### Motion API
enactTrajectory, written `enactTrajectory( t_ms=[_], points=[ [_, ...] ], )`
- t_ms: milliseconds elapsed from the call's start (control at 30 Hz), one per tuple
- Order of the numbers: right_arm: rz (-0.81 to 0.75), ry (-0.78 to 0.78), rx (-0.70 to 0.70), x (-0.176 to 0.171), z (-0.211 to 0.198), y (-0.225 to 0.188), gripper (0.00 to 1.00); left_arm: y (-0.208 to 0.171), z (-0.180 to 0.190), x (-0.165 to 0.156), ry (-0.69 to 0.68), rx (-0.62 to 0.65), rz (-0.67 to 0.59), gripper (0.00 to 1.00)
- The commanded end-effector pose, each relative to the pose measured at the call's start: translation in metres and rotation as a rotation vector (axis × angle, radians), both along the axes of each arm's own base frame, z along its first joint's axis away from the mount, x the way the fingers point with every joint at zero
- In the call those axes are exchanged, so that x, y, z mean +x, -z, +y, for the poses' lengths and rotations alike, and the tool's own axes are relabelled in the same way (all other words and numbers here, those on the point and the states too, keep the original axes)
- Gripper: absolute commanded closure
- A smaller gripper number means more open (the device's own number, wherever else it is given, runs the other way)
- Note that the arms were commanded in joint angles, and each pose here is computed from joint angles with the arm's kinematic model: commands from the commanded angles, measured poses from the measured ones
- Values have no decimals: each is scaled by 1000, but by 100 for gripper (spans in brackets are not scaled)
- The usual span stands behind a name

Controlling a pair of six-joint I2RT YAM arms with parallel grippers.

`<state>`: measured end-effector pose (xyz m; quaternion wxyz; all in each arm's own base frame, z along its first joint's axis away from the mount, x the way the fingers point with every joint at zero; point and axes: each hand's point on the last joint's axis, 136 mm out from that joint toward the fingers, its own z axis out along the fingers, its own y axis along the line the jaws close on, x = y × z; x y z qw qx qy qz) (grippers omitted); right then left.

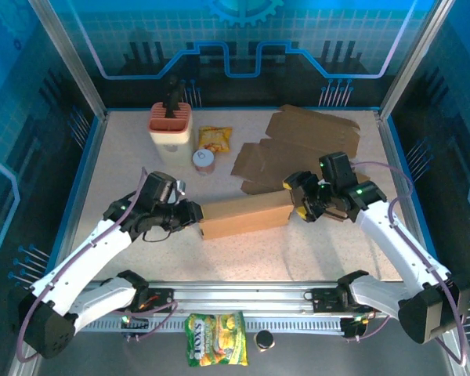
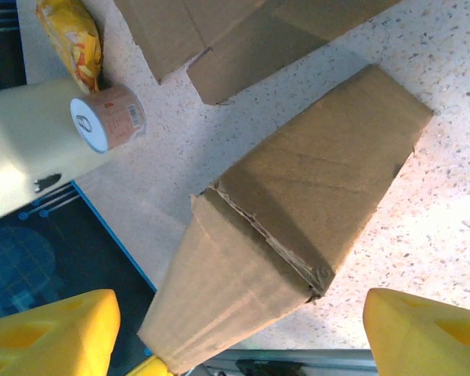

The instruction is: Fold the paper box

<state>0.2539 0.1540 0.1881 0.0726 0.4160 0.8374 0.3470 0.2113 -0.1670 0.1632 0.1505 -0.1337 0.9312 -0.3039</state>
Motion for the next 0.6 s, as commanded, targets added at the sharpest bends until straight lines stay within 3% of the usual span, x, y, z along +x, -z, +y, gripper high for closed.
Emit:
enactTrajectory(
  t_ms=[0, 33, 233, 433, 567],
  points=[
    [139, 83, 55, -11, -4, 12, 15, 22, 17, -17, 29, 152, 55, 73],
    [162, 101, 81, -10, -2, 16, 1, 22, 16, -17, 33, 159, 48, 73],
    [245, 115, 129, -12, 0, 30, 0, 19, 14, -18, 56, 196, 18, 73],
    [278, 126, 191, -12, 1, 55, 15, 19, 11, -22, 79, 229, -12, 73],
    [294, 108, 232, -18, 8, 67, 19, 21, 9, -23, 107, 260, -47, 73]
  ],
)
